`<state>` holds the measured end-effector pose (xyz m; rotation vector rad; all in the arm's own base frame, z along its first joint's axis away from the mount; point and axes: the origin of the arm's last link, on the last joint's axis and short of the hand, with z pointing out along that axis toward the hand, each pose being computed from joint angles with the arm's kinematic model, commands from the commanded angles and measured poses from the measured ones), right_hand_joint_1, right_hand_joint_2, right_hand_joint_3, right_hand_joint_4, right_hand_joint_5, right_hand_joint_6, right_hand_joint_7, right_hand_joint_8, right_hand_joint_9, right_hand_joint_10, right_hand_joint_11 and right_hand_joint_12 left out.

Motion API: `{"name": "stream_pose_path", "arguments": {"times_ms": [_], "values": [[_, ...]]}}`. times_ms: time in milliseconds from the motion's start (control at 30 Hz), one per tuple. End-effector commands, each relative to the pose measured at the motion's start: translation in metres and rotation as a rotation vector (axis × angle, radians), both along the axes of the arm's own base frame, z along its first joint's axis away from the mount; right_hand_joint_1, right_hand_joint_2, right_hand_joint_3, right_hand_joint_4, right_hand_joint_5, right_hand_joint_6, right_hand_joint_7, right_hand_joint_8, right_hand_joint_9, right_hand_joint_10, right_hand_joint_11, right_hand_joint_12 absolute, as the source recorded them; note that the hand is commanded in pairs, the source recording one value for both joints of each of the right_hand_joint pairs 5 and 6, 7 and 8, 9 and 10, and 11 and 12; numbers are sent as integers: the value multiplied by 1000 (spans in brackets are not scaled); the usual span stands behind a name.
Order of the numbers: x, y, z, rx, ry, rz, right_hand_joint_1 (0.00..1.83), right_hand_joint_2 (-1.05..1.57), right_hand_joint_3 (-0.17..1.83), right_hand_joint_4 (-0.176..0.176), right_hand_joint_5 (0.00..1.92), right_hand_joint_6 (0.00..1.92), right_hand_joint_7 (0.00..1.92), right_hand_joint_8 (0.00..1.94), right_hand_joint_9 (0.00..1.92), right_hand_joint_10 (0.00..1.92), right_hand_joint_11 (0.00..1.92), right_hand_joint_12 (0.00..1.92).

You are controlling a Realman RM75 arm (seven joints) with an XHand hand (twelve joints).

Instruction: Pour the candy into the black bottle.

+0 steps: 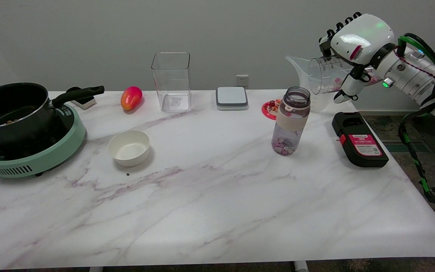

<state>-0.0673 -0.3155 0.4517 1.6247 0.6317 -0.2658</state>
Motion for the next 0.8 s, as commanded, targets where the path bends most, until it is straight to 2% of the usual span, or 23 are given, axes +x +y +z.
{"name": "stream_pose_path", "arguments": {"times_ms": [33,800], "values": [[4,-9,-9,17,12,-14,1472,926,1033,0,1236,1236,1517,1517,1484,1484,1244,1244],[3,-14,-13,-3,47,-62,1472,940,1003,0,1259,1259,1522,1522,1486,1486,1249,1249]]}}
